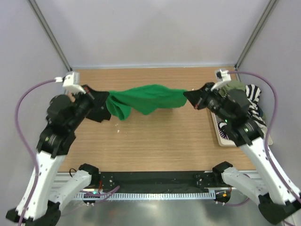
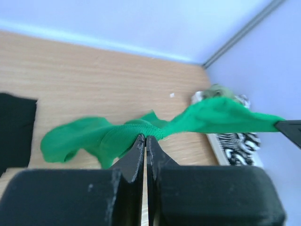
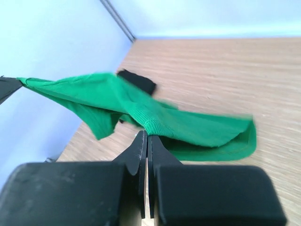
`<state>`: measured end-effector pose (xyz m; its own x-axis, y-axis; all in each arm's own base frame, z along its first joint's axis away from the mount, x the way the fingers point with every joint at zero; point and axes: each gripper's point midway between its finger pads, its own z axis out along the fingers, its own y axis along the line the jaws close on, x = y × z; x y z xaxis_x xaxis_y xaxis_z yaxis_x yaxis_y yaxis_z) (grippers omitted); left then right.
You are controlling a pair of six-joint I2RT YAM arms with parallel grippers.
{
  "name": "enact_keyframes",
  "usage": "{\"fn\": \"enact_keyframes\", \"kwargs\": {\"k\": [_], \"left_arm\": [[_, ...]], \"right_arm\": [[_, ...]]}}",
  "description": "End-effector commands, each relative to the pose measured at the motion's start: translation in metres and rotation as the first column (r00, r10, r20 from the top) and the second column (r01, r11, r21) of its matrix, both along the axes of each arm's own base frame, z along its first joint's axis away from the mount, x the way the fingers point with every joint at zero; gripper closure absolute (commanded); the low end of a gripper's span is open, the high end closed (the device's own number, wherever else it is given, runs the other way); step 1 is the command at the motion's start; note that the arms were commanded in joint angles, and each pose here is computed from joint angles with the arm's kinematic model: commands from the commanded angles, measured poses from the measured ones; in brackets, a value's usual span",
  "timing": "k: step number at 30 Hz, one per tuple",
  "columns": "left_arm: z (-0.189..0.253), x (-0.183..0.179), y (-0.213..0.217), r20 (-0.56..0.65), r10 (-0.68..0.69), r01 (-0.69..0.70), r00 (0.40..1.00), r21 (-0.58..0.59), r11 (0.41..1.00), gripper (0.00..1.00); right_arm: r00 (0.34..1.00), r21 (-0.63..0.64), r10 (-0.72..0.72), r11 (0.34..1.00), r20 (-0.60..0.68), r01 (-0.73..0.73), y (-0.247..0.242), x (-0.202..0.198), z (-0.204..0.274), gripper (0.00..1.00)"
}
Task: Fold and stack the tank tops
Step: Flatten the tank top out
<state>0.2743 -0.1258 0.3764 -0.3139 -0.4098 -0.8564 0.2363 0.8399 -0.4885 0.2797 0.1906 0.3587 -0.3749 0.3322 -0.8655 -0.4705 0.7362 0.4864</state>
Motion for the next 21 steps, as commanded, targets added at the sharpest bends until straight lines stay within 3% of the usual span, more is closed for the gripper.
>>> {"fn": "enact_keyframes", "kwargs": {"k": [1,6,10,14,16,21], "left_arm": [[0.038,-0.059,0.001,0.159,-0.119,0.123,0.980,-0.020,0.992,1.00],[0.060,-0.118,0.006,0.258,-0.190,0.215,0.947,-0.073,0.974,1.00],[0.070,-0.132,0.010,0.294,-0.182,0.220,0.938,-0.101,0.970,1.00],[0.058,-0.107,0.006,0.243,-0.152,0.183,0.958,-0.111,0.977,1.00],[0.039,-0.078,-0.002,0.175,-0.132,0.156,0.976,-0.128,0.979,1.00],[-0.049,-0.004,-0.030,-0.067,-0.127,0.118,0.990,-0.118,0.986,1.00]], "right_arm": [[0.996,0.012,0.055,0.998,0.070,-0.056,-0.012,-0.044,0.012,0.99],[0.973,0.062,0.156,0.984,0.170,-0.168,-0.023,-0.110,0.030,0.99],[0.967,0.064,0.140,0.986,0.214,-0.157,-0.036,-0.133,0.043,0.99],[0.977,0.038,0.075,0.996,0.200,-0.084,-0.044,-0.119,0.047,0.99],[0.993,-0.005,-0.011,1.000,0.113,0.012,-0.047,-0.090,0.026,0.99],[0.985,-0.095,-0.166,0.982,-0.047,0.161,-0.045,-0.025,-0.039,0.99]]}}
